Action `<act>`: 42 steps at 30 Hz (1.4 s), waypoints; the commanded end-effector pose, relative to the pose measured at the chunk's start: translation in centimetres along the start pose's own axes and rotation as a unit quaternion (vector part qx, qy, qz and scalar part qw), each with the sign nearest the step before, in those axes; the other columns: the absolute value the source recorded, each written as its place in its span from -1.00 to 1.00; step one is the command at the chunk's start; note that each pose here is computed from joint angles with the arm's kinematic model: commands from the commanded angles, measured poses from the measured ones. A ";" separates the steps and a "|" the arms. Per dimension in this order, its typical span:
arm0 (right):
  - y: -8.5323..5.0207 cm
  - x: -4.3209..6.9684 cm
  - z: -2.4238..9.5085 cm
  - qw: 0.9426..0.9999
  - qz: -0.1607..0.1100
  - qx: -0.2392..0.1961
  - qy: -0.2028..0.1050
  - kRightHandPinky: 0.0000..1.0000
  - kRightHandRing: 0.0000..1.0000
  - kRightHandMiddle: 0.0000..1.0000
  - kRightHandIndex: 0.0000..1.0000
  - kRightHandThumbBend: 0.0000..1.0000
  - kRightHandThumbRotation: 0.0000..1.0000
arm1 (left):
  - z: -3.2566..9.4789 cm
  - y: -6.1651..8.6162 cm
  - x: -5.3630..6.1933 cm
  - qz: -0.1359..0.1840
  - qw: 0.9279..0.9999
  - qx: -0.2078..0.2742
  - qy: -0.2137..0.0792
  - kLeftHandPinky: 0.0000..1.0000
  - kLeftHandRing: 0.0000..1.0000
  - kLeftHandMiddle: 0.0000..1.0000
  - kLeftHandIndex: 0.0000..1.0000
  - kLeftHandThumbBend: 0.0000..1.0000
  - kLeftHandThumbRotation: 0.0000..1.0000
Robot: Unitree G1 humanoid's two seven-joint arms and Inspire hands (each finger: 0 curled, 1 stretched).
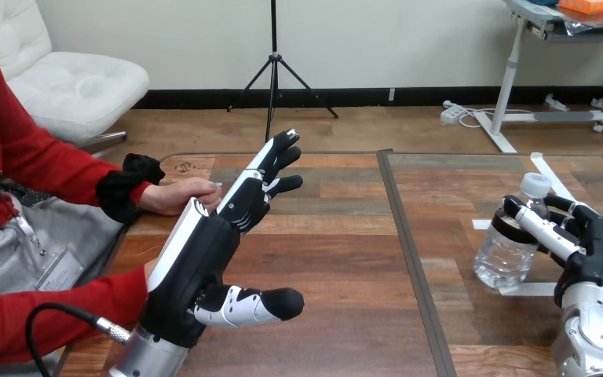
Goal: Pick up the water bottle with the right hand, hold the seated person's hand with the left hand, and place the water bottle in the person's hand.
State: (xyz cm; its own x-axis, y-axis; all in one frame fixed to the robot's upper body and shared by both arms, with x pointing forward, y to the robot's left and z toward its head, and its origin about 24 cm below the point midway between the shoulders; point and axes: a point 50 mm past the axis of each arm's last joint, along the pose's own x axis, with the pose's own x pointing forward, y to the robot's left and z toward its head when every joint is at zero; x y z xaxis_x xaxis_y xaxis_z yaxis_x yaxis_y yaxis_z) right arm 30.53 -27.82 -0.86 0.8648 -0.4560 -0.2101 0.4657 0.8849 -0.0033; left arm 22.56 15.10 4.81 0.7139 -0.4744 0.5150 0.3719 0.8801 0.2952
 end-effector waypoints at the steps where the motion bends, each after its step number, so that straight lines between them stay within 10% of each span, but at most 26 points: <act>1: 1.6 1.0 2.7 0.999 0.012 0.021 -0.040 -0.27 -0.12 0.00 -0.04 0.65 -1.00 | 1.0 0.5 1.4 0.003 0.999 0.012 -0.040 0.72 0.91 0.98 0.92 1.00 0.41; 42: 3.2 0.6 4.3 0.988 0.072 0.073 -0.112 -0.30 -0.19 -0.09 -0.12 0.65 -1.00 | 0.7 0.3 2.4 0.003 0.999 0.006 -0.048 0.75 0.93 1.00 0.93 1.00 0.37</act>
State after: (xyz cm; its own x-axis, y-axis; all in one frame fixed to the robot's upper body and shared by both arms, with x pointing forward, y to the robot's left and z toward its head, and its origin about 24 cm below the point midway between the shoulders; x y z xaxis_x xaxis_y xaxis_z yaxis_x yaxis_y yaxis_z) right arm 30.70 -27.18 -0.68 0.8974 -0.4064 -0.1720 0.4277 0.8969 0.1125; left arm 22.69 14.70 4.92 0.7082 -0.4708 0.5261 0.3752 0.8822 0.2845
